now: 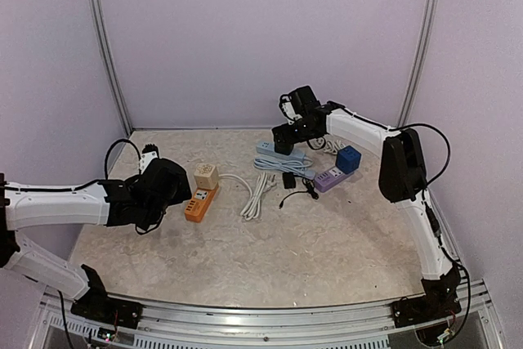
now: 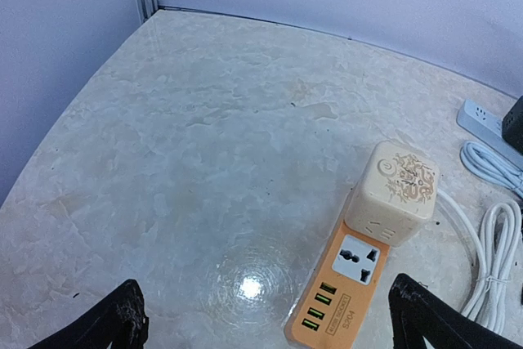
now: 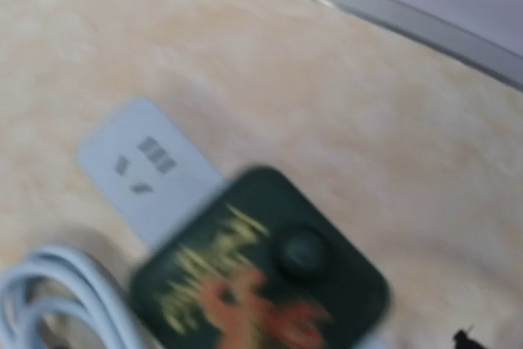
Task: Insert the plug
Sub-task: Move the socket to the corner of the board.
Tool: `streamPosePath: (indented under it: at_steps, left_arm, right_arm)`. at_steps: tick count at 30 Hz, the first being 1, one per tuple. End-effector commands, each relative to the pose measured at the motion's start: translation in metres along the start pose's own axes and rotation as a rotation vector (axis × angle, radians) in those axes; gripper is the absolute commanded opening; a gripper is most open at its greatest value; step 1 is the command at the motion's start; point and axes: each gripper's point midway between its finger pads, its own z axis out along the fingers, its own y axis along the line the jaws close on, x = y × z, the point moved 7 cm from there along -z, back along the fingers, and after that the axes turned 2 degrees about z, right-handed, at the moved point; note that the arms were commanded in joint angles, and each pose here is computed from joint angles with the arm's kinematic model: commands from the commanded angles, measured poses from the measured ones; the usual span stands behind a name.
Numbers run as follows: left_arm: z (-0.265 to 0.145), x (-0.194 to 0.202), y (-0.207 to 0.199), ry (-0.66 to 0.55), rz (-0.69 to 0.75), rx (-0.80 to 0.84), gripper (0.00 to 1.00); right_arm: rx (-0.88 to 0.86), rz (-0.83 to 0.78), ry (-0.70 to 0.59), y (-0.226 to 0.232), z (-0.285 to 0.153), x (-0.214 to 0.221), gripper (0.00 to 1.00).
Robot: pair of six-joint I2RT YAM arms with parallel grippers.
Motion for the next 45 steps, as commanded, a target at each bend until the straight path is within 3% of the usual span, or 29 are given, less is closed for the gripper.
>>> streamPosePath:
  at_steps: [1, 14, 18, 23, 32, 45]
  left_arm:
    - [-0.001, 0.012, 0.005, 0.024, 0.008, -0.031, 0.99]
    - [0.001, 0.021, 0.01, 0.038, -0.005, -0.067, 0.99]
    - [0.004, 0.026, 0.011, 0.048, 0.007, -0.079, 0.99]
    - [0.005, 0.03, 0.012, 0.052, 0.007, -0.083, 0.99]
    - [0.009, 0.033, 0.011, 0.051, 0.015, -0.09, 0.99]
    - [0.011, 0.033, 0.01, 0.055, 0.013, -0.085, 0.99]
  right_arm:
    - [-0.091, -0.021, -0.059, 0.015, 0.017, -0.002, 1.0]
    - [-0.048, -0.038, -0.027, 0.012, 0.043, 0.018, 0.96]
    - [-0.069, -0.029, -0.039, 0.014, 0.045, 0.016, 0.91]
    - [-0.11, -0.032, -0.03, 0.019, 0.049, 0.021, 0.77]
    - [-0.117, -0.067, 0.0, 0.025, 0.054, 0.032, 0.78]
    - [-0.188, -0.137, 0.037, 0.036, 0.049, 0.041, 0.6]
